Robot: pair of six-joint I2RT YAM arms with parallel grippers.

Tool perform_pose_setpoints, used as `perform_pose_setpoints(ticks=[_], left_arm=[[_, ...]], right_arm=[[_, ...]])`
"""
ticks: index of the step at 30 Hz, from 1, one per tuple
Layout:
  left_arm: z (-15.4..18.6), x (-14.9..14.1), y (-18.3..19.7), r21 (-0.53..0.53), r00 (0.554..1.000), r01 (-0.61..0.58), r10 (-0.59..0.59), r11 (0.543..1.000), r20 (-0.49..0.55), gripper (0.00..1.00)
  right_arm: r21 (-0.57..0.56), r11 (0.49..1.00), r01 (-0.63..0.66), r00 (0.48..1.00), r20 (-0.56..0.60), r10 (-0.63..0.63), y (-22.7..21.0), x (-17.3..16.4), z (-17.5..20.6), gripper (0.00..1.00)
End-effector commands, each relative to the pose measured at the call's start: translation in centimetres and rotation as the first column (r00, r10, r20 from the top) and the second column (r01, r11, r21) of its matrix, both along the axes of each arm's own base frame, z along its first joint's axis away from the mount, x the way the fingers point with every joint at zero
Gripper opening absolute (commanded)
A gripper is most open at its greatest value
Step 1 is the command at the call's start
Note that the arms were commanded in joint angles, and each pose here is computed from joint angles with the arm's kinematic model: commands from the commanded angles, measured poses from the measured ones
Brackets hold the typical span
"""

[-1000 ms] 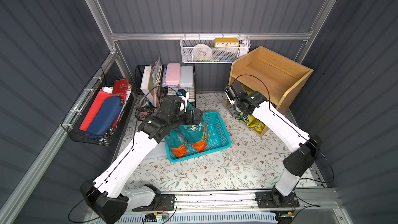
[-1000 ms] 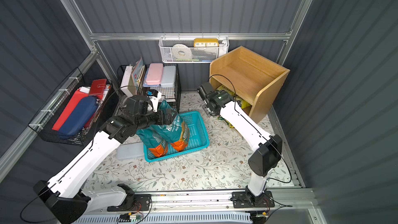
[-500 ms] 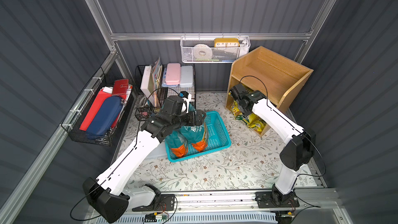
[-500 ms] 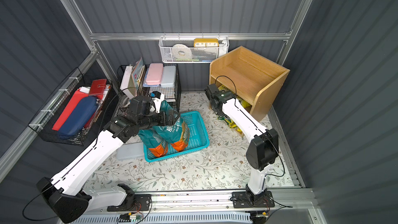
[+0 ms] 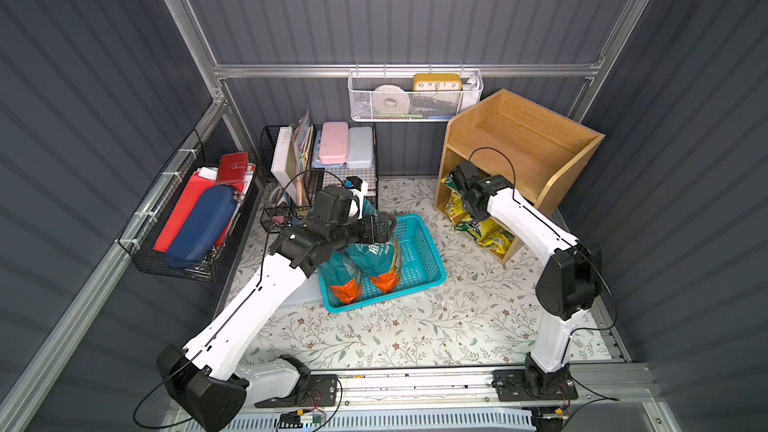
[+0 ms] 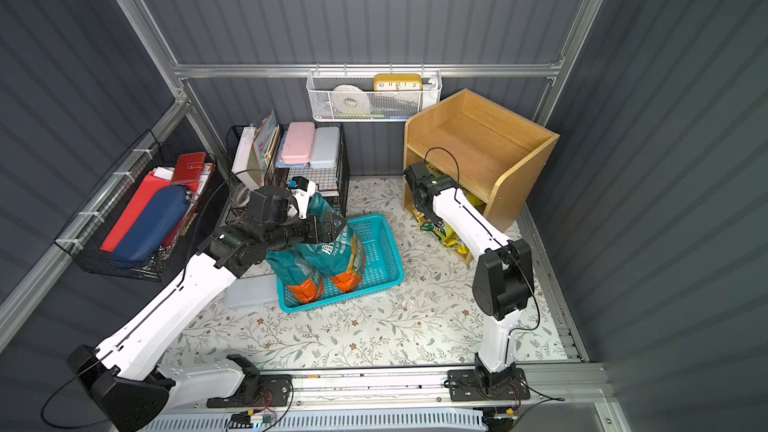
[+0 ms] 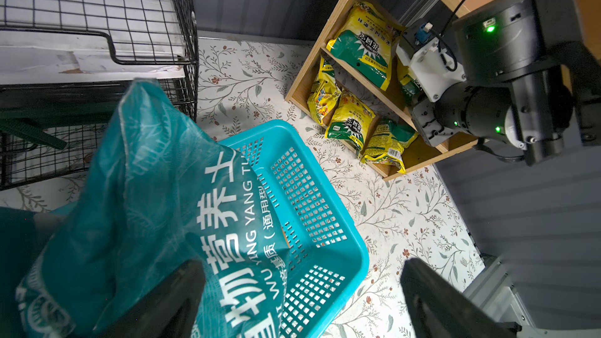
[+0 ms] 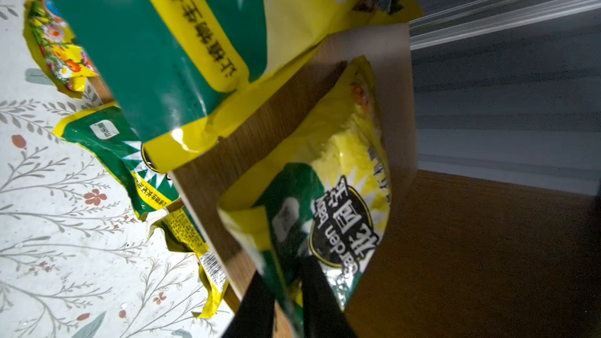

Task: Take down the fertilizer bag from the shelf
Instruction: Pick up the fertilizer bag from the shelf.

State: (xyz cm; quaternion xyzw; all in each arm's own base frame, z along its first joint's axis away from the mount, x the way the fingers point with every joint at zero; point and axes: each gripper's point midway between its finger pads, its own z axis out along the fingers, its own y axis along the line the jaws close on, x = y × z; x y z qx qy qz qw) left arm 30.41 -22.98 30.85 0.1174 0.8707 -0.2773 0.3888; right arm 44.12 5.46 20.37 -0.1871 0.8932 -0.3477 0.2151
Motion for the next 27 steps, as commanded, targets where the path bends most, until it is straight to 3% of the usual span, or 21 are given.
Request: perform_pose_setpoints(ticks=[1, 7, 13, 20, 24, 27], left_arm=[[-0.1, -0.6, 0.4, 0.006, 1.0, -0.003, 0.004, 1.0, -0.006, 0.99], [-0.2, -0.4, 0.3, 0.008, 1.0, -0.007, 0.007, 1.0, -0.008, 0.99], [0.1, -0.1, 0.9, 0.032, 0.999, -0.026, 0.025, 0.999, 0.022, 0.99], [0.9, -0.4, 2.0, 0.052, 0.997, -0.058, 0.055, 0.997, 0.061, 0.99], [0.9, -0.6, 2.5, 0.055, 0.995, -0.074, 0.07, 0.996, 0.072, 0.99], [1.0, -0.8, 3.0, 0.055, 0.993, -0.092, 0.087, 0.994, 0.08, 0.99]], right_arm=[[0.024, 1.0, 0.01, 1.0, 0.027, -0.011, 0.0, 0.4, 0.1, 0.0], [0.024, 1.0, -0.001, 0.998, 0.057, 0.0, 0.6, -0.7, 2.5, 0.0], [0.02, 0.996, -0.082, 0.991, 0.109, 0.079, 4.6, -3.9, 7.0, 0.0], [0.06, 0.989, -0.136, 0.985, 0.119, 0.128, 7.8, -7.4, 9.1, 0.0], [0.175, 0.97, -0.171, 0.982, 0.106, 0.154, 10.1, -8.9, 9.7, 0.0], [0.357, 0.904, -0.236, 0.972, 0.105, 0.212, 13.1, -9.4, 9.9, 0.0]])
